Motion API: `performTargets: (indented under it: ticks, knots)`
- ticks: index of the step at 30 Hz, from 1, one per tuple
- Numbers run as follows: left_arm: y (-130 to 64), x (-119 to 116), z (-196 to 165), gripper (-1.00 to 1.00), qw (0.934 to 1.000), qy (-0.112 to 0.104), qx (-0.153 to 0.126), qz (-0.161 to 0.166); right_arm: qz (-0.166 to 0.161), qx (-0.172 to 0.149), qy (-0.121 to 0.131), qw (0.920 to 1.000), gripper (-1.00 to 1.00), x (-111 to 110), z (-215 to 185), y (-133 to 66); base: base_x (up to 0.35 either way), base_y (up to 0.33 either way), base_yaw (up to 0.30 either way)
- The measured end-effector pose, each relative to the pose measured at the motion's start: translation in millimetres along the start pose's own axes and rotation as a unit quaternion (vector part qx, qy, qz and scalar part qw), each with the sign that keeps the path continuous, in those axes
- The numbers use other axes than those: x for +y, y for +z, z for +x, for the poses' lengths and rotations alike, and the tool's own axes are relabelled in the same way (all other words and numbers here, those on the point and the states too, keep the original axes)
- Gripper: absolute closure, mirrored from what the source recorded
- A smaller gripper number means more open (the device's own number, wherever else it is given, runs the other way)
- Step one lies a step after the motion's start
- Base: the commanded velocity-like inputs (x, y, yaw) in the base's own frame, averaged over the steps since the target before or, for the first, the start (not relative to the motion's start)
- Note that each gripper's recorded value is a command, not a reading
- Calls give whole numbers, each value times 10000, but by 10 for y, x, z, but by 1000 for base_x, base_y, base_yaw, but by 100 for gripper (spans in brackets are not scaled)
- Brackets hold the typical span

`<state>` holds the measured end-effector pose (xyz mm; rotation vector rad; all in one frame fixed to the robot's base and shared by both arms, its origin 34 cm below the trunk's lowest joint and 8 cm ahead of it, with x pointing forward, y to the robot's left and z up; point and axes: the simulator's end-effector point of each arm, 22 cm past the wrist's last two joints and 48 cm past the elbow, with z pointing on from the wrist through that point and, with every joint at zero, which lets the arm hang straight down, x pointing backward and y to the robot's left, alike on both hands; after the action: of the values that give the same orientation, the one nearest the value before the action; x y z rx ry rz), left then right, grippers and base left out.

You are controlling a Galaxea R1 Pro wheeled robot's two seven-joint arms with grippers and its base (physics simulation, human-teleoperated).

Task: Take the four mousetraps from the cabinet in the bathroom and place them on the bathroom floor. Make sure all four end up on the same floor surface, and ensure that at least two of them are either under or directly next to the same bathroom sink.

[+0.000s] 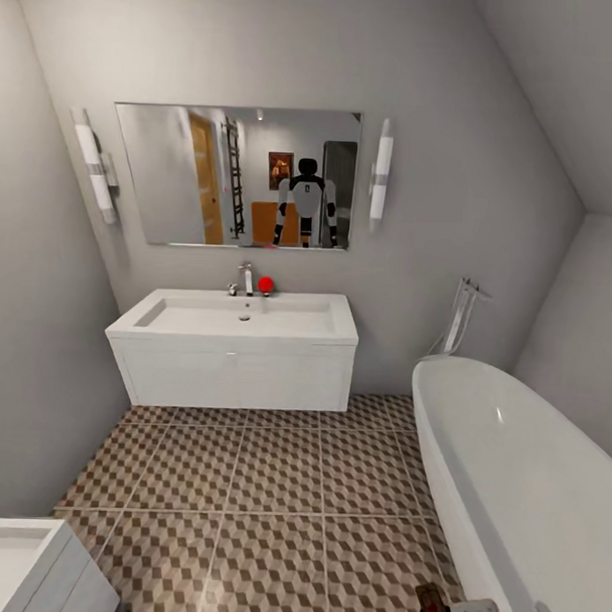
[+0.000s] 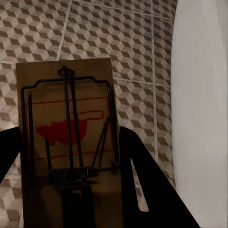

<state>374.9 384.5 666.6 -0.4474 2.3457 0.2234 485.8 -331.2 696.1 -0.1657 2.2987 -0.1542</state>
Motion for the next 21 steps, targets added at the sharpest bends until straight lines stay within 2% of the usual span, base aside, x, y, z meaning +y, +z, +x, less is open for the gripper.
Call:
performTargets:
  ticks: [21]
  knots:
    - [0,0,0,100,10000,0,0,0,-5,1,3,10000,100,9,-2,2,326,0,0]
